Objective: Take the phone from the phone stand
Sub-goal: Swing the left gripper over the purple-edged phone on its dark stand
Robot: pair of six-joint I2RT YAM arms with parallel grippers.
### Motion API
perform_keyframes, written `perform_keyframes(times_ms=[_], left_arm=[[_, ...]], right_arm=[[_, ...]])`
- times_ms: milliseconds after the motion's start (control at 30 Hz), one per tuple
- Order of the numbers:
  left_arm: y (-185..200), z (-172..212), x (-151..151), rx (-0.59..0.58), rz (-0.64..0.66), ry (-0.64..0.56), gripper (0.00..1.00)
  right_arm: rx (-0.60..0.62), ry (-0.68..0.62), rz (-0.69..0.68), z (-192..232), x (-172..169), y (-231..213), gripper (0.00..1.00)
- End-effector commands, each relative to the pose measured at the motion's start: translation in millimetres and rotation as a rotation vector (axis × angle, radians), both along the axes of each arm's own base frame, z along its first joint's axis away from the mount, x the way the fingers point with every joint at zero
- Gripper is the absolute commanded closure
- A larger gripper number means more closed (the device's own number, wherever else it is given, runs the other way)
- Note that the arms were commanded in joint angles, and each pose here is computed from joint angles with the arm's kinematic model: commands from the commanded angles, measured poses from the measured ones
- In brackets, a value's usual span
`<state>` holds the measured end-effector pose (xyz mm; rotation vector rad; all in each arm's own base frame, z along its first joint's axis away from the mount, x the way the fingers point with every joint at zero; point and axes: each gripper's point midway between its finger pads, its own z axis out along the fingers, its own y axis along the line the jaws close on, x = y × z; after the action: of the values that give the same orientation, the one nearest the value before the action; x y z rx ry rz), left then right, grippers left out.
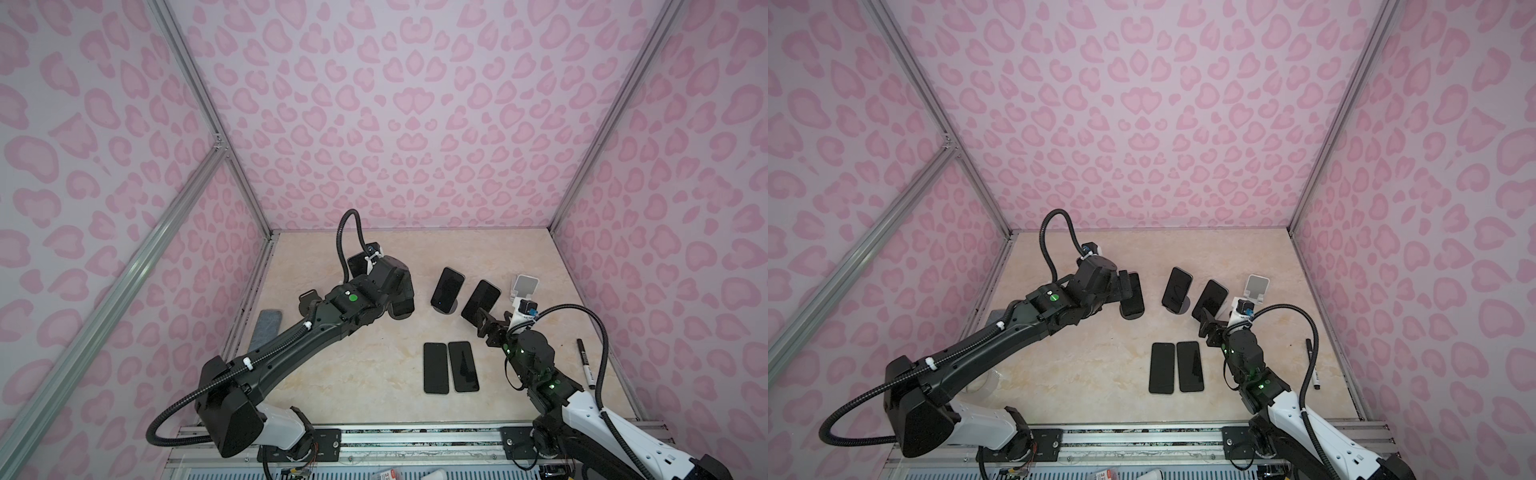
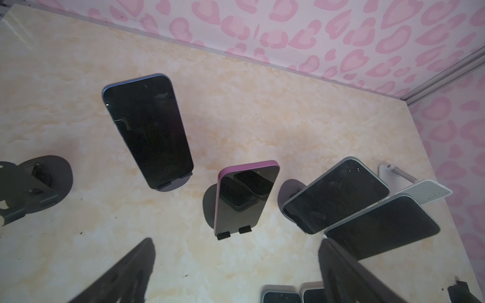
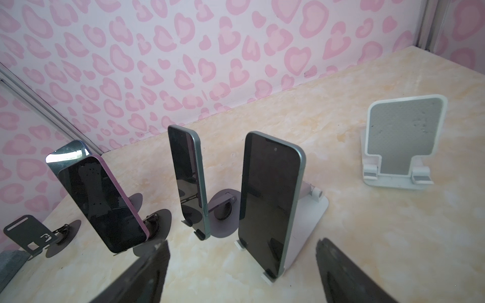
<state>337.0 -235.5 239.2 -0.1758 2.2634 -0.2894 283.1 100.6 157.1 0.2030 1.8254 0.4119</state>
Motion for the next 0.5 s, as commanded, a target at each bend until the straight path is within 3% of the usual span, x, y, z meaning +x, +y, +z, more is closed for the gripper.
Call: perform_keyframes(times_ms=[0,267,467], left_arm=[[-4.2,-6.7,3.6,0.018,0.044,0.041,0.02],[-30.2,-35.4,15.2,0.050,0.031,0.116,0.02],[-32.5,-53.5,19.6,0.087,0.114,0.107,0.02]], right_arm=[[-0.001,-0.008,0.010,2.7,1.2,2.6,0.10],[0.002,-0.004,0.011,3.0,1.3,3.0,0.08],[0.005,-0.004,0.005,3.4,1.0,1.8,0.07]])
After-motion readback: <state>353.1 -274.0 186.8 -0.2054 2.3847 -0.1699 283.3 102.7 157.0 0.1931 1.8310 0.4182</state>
